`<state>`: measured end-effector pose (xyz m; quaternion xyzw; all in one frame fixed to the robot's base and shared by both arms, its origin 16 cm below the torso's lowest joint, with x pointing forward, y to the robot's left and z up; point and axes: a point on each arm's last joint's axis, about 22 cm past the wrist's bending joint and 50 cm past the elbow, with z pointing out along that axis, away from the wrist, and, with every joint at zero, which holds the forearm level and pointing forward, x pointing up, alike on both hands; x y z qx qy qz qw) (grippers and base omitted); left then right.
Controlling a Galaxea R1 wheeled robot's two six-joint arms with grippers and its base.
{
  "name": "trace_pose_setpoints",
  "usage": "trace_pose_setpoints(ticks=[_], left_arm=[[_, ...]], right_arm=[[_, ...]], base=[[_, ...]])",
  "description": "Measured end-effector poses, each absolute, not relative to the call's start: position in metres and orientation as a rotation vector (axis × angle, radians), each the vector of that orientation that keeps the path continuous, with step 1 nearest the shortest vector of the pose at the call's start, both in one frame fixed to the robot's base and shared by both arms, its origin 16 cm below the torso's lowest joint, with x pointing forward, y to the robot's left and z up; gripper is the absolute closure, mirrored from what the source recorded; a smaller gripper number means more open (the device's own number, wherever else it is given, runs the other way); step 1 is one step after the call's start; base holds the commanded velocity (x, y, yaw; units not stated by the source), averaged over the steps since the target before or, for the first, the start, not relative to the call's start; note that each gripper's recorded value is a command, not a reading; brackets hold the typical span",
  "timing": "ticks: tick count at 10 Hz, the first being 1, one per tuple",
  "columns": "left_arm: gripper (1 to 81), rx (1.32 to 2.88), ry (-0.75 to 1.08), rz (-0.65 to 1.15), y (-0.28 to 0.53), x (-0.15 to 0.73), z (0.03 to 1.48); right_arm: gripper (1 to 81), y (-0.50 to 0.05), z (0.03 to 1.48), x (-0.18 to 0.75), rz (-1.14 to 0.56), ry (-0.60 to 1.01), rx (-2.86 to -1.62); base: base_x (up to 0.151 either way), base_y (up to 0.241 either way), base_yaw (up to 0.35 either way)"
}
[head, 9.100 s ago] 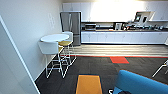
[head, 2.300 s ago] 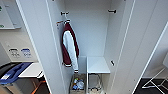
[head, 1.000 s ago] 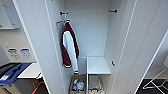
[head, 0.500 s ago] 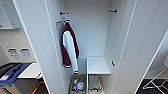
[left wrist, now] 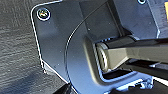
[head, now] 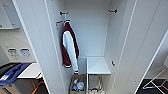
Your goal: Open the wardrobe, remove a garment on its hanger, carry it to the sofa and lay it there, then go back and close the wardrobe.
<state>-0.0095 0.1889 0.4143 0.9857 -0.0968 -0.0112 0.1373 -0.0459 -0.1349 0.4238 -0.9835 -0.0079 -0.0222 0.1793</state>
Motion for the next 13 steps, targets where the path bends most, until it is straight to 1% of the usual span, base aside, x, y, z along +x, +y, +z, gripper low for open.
trace_pose_setpoints(ticks=[1,3,5,7,9,10,11,13], left_arm=[[1.0,2.859,-0.297,0.013,0.197,0.011,0.414],[1.0,2.877,-0.303,0.047,0.23,0.025,0.415],[1.0,2.837,-0.296,0.096,0.242,0.032,0.423],[1.0,2.795,-0.288,0.196,0.265,0.064,0.441],[1.0,2.844,-0.26,0.294,0.353,0.095,0.469],[1.0,2.863,-0.226,0.321,0.39,0.1,0.486],[1.0,2.859,-0.179,0.343,0.407,0.103,0.502],[1.0,2.853,-0.064,0.416,0.443,0.131,0.536]], right_arm=[[1.0,-0.135,0.425,-0.047,-0.06,-0.026,-2.771],[1.0,-0.144,0.428,-0.042,-0.071,-0.033,-2.744],[1.0,-0.172,0.435,-0.013,-0.119,-0.039,-2.716],[1.0,-0.229,0.449,0.025,-0.205,-0.043,-2.715],[1.0,-0.286,0.468,0.049,-0.258,-0.045,-2.732],[1.0,-0.308,0.48,0.06,-0.298,-0.037,-2.73],[1.0,-0.327,0.493,0.078,-0.35,-0.013,-2.725],[1.0,-0.383,0.521,0.123,-0.47,0.072,-2.74]], base=[[0.0,0.0,0.0],[0.0,0.0,0.0],[0.0,0.0,0.0],[0.0,0.0,0.0],[0.0,0.0,0.0],[0.0,0.0,0.0],[0.0,0.0,0.0],[0.0,0.0,0.0]])
